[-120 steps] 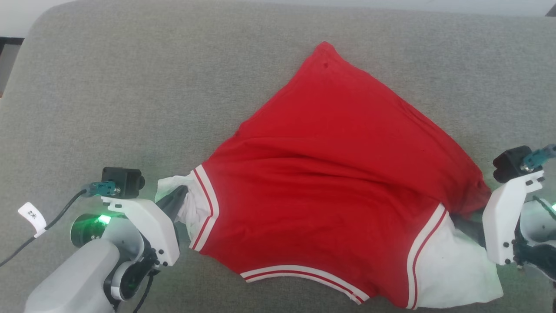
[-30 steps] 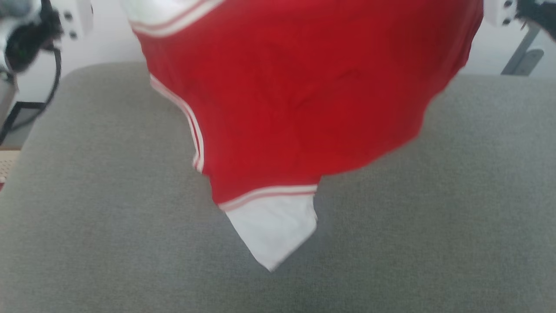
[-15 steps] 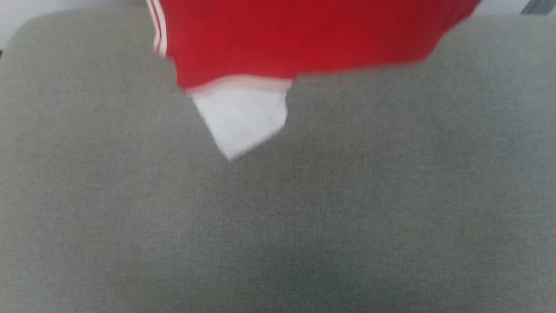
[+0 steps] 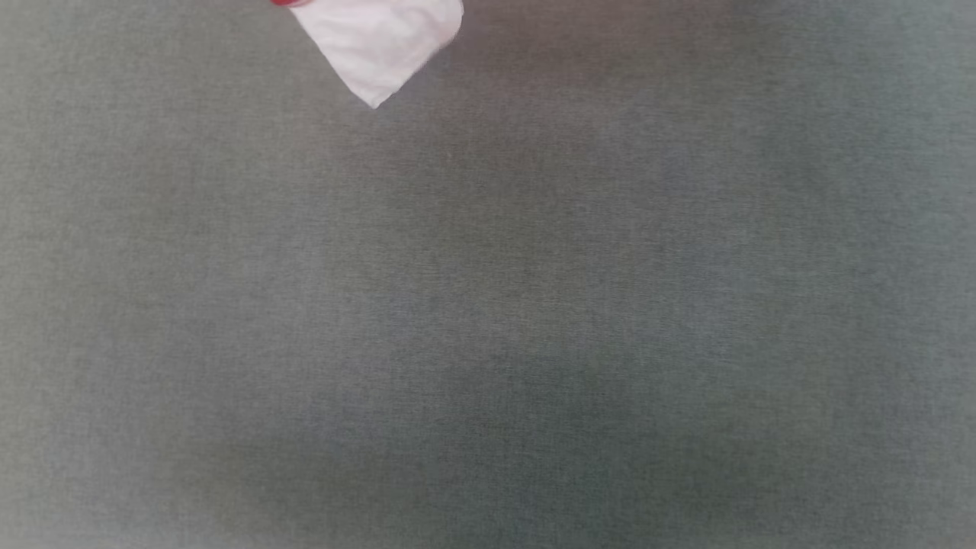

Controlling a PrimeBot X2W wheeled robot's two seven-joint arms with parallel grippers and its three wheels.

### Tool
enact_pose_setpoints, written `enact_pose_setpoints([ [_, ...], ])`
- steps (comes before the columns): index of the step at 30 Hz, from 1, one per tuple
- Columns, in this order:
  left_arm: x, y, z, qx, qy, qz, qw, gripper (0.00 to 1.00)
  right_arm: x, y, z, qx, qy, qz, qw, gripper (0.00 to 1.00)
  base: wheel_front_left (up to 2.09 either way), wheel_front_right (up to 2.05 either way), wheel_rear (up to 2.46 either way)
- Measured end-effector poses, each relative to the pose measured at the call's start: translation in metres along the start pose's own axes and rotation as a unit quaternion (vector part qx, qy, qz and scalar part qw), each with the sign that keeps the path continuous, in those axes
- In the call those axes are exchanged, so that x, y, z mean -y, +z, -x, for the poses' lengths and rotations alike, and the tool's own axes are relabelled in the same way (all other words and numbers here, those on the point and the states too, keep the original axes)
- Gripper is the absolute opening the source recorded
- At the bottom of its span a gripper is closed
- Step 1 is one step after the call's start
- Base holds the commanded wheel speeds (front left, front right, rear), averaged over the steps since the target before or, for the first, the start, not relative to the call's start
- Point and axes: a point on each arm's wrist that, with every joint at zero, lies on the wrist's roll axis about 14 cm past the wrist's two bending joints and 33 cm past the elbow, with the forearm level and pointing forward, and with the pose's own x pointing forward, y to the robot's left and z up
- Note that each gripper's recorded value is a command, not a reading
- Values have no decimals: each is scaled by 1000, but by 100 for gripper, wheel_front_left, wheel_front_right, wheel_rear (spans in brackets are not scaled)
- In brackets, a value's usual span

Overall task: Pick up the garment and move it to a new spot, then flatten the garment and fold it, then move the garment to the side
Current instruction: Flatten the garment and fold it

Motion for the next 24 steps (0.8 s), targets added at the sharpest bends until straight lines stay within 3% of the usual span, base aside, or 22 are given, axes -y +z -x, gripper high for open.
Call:
enact_pose_setpoints([
  [6,10,-58,23,-88,-13,37,995,0,-29,-54,14,-66,25,-8,997,0,0,0,0],
  [10,18,-94,50,-165,-19,65,984,0,-44,-79,31,-105,38,-16,994,0,0,0,0],
  [16,44,-138,116,-288,-54,109,950,0,-77,-115,70,-171,67,-42,982,0,0,0,0],
  [24,65,-165,200,-388,-81,154,905,0,-102,-146,124,-224,105,-78,966,0,0,0,0],
])
